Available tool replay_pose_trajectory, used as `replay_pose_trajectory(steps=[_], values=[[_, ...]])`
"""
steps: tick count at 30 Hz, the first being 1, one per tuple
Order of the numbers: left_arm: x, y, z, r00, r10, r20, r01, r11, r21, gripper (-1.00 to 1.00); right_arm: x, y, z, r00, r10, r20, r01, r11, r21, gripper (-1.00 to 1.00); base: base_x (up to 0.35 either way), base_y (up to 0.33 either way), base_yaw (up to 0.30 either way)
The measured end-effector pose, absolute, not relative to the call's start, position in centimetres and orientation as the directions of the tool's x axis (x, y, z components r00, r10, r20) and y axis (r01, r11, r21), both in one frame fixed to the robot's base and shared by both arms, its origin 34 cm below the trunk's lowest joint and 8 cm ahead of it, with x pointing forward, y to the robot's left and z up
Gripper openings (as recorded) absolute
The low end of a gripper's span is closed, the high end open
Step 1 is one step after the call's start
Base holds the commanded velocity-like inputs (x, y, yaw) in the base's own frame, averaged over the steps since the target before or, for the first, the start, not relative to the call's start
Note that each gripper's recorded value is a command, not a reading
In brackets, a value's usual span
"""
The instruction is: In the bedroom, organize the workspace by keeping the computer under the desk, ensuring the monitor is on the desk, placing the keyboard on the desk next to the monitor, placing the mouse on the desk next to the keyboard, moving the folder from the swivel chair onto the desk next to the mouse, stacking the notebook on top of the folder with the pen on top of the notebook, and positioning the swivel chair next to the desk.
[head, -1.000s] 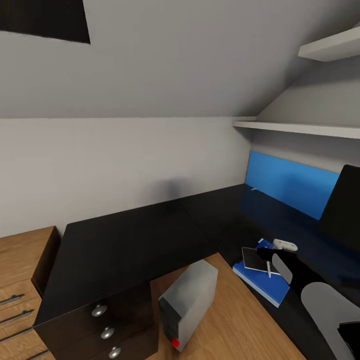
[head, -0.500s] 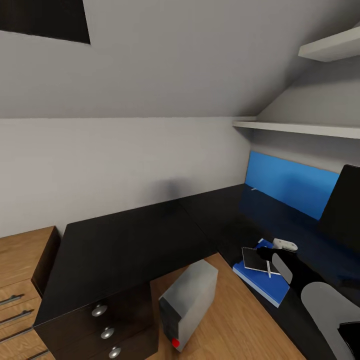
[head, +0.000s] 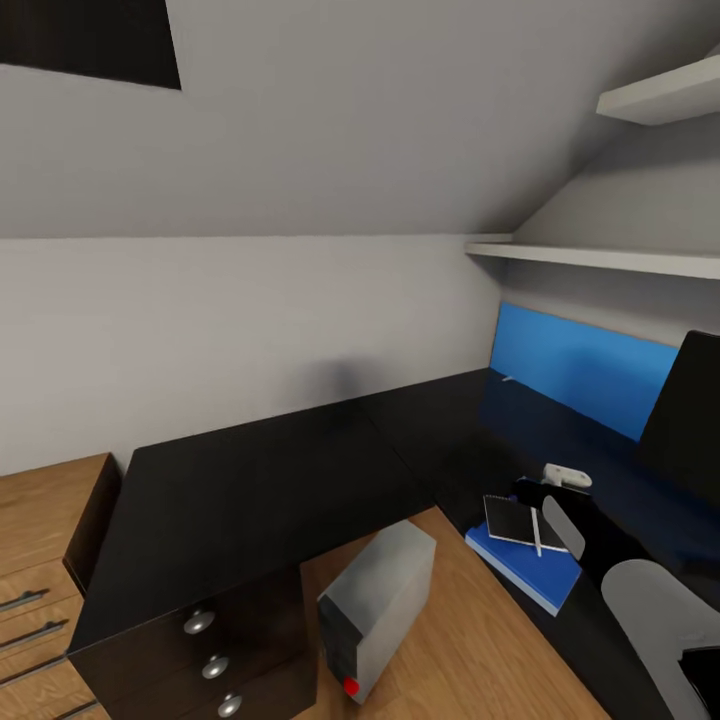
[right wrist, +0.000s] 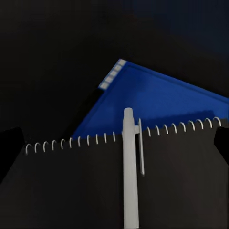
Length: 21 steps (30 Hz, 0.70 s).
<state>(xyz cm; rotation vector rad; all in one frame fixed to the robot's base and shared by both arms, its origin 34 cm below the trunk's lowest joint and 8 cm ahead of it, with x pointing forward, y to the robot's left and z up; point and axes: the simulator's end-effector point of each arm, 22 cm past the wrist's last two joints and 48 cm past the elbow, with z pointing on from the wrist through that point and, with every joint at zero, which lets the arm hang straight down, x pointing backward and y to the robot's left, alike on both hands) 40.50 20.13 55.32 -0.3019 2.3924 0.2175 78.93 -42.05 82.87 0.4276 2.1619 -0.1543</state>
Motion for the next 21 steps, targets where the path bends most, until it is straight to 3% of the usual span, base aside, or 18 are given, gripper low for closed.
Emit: replay_pose_trajectory(steps=[21], values=[[40.2, 20.4, 58.4, -0.730, -0.155, -0.666, -0.276, 0.958, 0.079, 1.00, 78.9, -37.6, 92.0, -0.453, 0.190, -0.871, 0.316, 0.948, 0.043, 1.00, 0.000, 0.000, 0.000]])
